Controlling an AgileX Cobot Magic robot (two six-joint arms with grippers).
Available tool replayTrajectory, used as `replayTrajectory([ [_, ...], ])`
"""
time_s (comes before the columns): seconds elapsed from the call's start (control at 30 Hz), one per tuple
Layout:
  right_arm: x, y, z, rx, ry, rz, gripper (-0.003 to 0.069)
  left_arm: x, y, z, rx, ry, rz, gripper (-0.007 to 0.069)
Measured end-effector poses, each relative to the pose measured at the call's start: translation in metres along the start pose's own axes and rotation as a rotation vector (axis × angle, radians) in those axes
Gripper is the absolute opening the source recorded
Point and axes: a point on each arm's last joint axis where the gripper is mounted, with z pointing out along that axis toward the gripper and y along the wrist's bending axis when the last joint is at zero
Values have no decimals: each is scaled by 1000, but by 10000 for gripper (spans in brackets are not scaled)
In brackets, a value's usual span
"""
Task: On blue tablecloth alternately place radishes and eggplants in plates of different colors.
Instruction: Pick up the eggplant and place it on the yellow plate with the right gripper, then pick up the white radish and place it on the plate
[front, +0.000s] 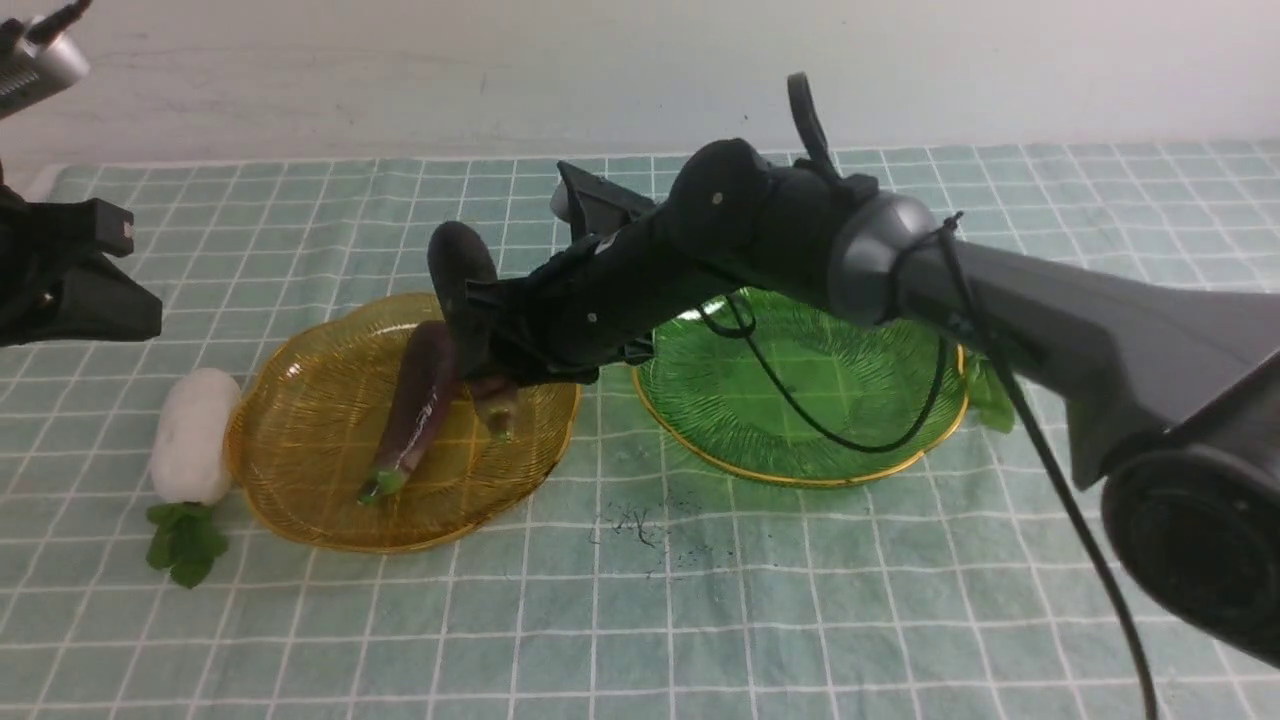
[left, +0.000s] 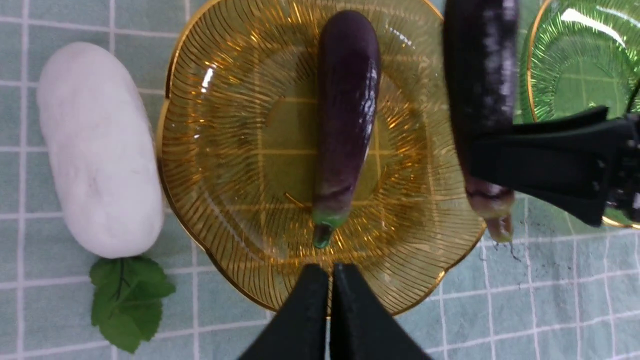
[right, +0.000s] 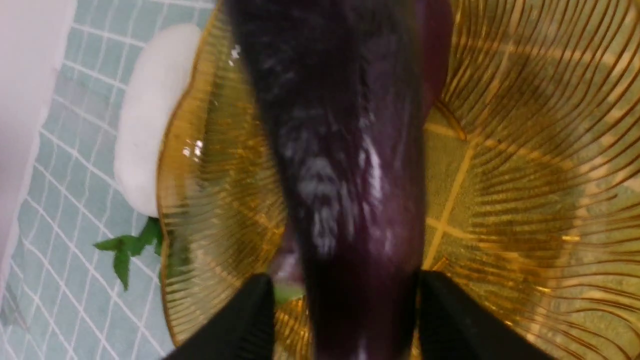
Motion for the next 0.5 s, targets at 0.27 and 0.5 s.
replayTrajectory([
  [0.27,-1,-1,-13,37,123,-85,568,7,-3,-12,-53,11,32,-8],
  [0.5,-49,10,-112,175,39,-244,356,14,4,-14,-138,50,50,-8],
])
